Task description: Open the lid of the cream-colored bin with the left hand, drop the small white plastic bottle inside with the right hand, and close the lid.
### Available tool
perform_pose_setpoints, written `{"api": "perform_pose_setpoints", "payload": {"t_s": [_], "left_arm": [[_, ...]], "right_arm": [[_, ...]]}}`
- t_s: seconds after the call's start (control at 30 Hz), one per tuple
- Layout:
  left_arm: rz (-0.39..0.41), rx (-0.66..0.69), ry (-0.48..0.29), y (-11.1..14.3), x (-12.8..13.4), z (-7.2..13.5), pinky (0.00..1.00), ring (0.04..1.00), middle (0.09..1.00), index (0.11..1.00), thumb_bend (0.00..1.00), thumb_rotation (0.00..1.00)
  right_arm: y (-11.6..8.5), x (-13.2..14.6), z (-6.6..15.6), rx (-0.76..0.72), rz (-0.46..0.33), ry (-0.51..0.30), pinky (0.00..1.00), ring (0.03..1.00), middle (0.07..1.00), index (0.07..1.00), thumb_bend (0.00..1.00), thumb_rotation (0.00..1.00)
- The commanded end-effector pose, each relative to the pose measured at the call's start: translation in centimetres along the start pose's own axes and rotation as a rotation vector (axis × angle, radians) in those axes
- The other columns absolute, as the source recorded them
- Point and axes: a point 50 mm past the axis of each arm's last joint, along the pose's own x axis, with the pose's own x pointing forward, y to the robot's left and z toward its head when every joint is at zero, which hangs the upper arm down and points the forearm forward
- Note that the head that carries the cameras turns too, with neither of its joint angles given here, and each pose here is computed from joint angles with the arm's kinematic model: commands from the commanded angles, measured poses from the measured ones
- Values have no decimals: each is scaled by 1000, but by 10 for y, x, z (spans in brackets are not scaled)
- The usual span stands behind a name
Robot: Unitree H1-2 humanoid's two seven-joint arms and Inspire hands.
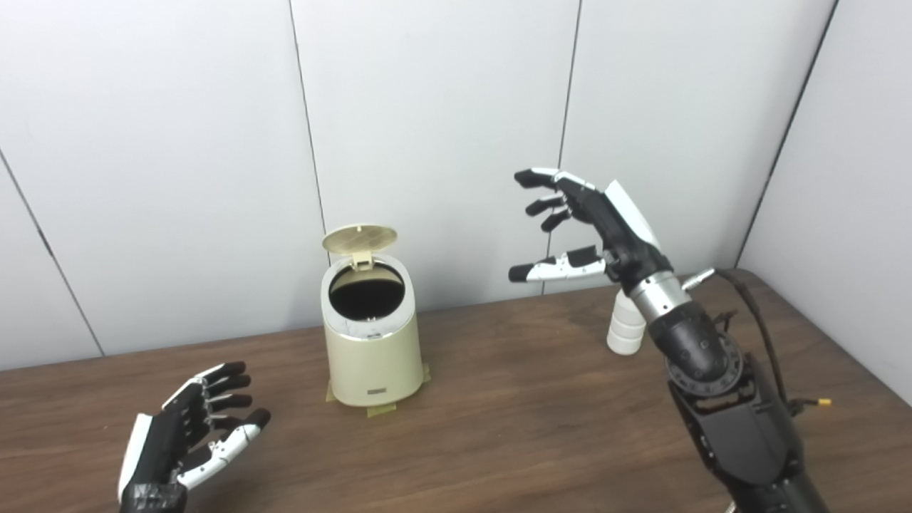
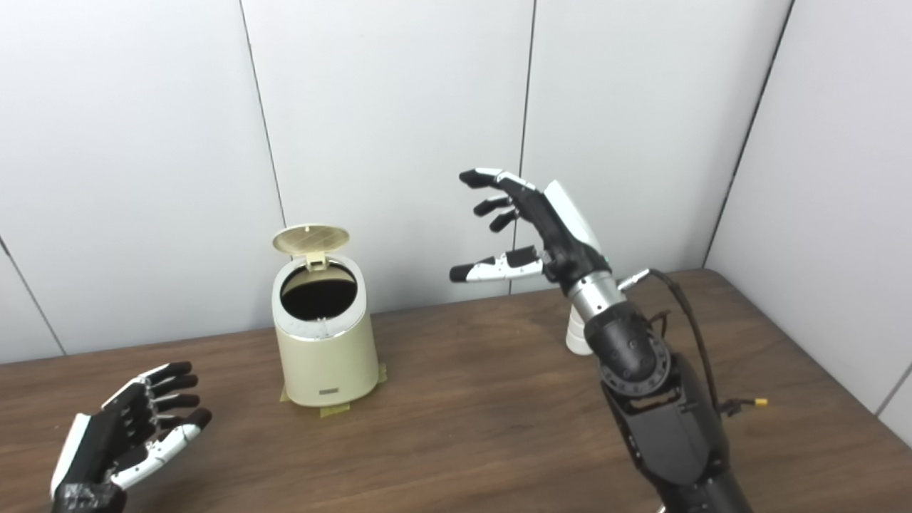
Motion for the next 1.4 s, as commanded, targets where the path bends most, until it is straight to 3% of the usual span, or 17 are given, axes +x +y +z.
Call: {"api": "perform_pose_setpoints", "payload": {"t_s": [0.0,0.07,0.23,0.5,0.73,0.9,1.13,1.37], "left_arm": [[8,11,-97,8,16,19,564,689,757,774,606,113],[11,8,-101,9,17,19,557,685,757,771,605,94],[9,6,-110,10,18,17,557,693,755,766,576,24],[6,12,-108,11,17,18,596,701,760,769,581,0],[7,10,-93,11,16,18,604,702,764,770,585,0],[3,9,-87,11,16,18,610,710,769,775,582,0],[0,9,-85,11,16,20,594,704,766,770,584,0],[-7,8,-82,13,15,21,585,700,764,772,585,0]], "right_arm": [[-42,13,-1,-79,-62,-2,655,771,845,800,897,321],[-58,14,-5,-120,-76,25,735,824,869,813,897,312],[-86,9,-17,-136,-64,135,823,901,920,872,917,301],[-98,-10,-54,-15,3,274,883,994,1000,996,955,314],[-86,-32,-81,88,6,354,850,954,1000,1000,947,265],[-73,-44,-93,137,-44,396,821,917,980,998,861,152],[-54,-57,-111,141,-58,433,822,898,970,992,773,104],[-40,-67,-131,170,-74,464,834,903,974,970,841,153]]}}
